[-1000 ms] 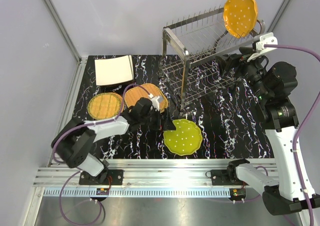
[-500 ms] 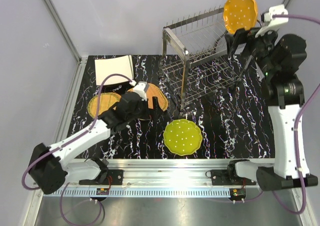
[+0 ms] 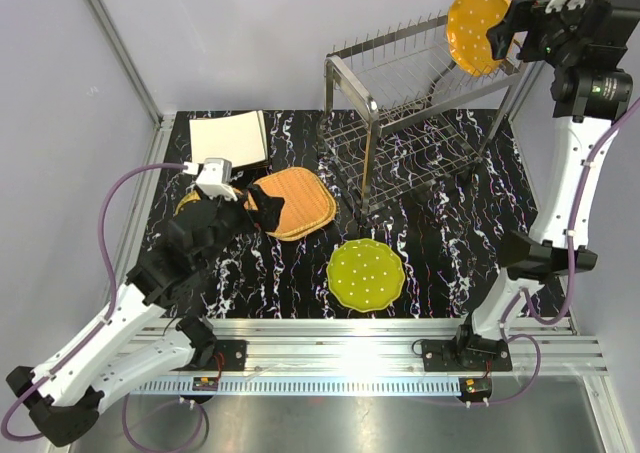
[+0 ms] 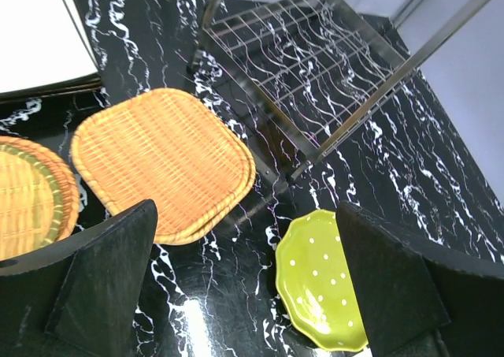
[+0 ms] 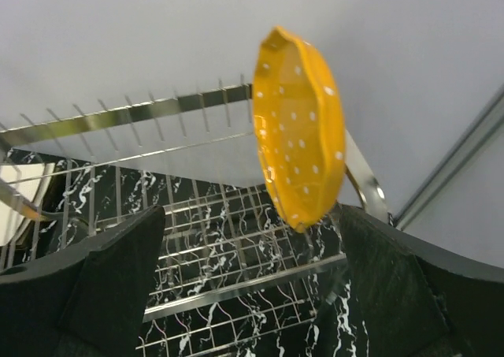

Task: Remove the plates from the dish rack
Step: Grab a plate with the right arm

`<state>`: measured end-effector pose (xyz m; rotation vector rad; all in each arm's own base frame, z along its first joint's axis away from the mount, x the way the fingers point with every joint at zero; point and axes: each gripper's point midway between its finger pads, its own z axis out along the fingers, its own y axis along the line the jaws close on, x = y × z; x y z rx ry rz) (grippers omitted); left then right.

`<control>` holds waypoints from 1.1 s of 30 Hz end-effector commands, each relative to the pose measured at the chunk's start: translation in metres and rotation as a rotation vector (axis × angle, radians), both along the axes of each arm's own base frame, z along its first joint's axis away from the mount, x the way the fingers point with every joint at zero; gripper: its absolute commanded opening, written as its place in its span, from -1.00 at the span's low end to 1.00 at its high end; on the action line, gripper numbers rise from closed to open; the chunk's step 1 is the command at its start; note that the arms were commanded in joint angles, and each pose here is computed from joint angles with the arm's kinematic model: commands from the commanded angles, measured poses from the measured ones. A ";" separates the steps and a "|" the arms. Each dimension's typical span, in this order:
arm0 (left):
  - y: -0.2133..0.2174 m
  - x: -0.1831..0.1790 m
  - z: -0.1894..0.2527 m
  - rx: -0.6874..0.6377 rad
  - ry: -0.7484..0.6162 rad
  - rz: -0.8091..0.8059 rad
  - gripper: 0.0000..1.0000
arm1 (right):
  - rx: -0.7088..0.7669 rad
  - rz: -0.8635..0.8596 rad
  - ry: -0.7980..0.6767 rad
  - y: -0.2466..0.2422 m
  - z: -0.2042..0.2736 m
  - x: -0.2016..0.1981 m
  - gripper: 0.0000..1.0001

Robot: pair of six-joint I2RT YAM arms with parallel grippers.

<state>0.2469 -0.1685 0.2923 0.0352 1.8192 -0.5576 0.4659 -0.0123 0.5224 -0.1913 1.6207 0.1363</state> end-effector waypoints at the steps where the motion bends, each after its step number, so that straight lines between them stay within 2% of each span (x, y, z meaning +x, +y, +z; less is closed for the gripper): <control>1: 0.014 -0.001 0.004 -0.009 -0.019 0.061 0.98 | 0.024 0.020 -0.020 -0.015 0.009 -0.004 0.99; 7: 0.019 -0.006 -0.003 -0.021 0.002 0.076 0.98 | 0.037 0.032 -0.032 -0.030 -0.003 0.028 0.93; 14: 0.024 -0.010 -0.009 -0.037 0.013 0.093 0.98 | 0.064 0.032 -0.056 -0.042 -0.016 0.064 0.72; 33: 0.029 -0.008 -0.007 -0.028 -0.003 0.115 0.98 | 0.033 0.065 -0.083 -0.046 -0.040 0.103 0.33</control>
